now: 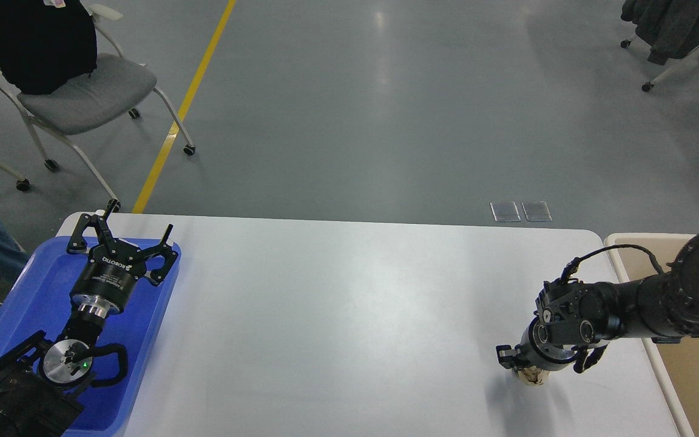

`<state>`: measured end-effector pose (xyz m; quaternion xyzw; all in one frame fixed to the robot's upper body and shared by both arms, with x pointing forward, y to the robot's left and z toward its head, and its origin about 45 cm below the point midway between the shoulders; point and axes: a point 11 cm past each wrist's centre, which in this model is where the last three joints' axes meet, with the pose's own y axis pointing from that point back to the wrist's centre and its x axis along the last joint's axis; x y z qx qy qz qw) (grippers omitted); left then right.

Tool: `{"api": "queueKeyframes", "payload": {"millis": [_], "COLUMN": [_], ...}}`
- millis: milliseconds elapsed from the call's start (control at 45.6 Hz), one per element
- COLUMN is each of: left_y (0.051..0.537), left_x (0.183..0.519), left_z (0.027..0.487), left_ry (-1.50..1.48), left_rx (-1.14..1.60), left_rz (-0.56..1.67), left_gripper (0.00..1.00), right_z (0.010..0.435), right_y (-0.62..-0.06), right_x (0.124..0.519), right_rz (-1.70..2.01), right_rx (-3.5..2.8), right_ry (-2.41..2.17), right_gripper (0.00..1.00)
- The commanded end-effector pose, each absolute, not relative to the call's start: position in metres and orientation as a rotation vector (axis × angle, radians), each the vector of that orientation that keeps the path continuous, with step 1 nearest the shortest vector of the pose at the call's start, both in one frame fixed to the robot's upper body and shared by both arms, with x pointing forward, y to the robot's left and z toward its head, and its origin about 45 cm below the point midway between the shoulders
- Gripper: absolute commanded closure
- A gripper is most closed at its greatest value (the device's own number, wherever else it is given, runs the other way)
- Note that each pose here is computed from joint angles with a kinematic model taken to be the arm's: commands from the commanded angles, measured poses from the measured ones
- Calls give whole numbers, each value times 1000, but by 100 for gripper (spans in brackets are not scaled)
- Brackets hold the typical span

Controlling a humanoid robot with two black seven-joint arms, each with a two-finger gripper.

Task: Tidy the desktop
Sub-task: 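Close the right gripper on the paper ball, then lift the paper ball and carry it toward the beige bin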

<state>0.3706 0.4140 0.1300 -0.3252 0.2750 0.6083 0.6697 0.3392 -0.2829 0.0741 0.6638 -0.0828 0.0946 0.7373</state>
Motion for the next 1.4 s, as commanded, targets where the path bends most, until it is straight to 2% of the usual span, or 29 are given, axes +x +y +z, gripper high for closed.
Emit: {"api": "queueKeyframes", "payload": {"millis": [0, 197, 329, 570, 724, 943, 1075, 1382], "left_y": [414, 414, 414, 414, 414, 414, 414, 414], "left_x": [371, 371, 371, 370, 370, 370, 370, 370], "left_z": [130, 130, 130, 130, 130, 130, 130, 130], "left_ry": [620, 620, 620, 621, 621, 621, 621, 621], "left_rx": [-733, -734, -734, -733, -733, -733, -733, -733], "left_rz": [1371, 1370, 1370, 1371, 1371, 1371, 1371, 1371], "left_gripper": [1, 1, 1, 1, 1, 1, 1, 1], "right_z": [80, 98, 128, 221, 291, 369, 392, 414], "right_y": [-289, -292, -298, -310, -301, -286, -289, -316], "right_x": [343, 345, 349, 357, 361, 359, 359, 362], "right_rz": [209, 198, 194, 220, 234, 279, 287, 284], "right_rx": [1453, 1463, 1466, 1430, 1415, 1385, 1368, 1387], "right_ry": [-192, -199, -204, -193, -147, -115, -131, -262], "right_gripper": [100, 100, 100, 100, 100, 100, 100, 100]}}
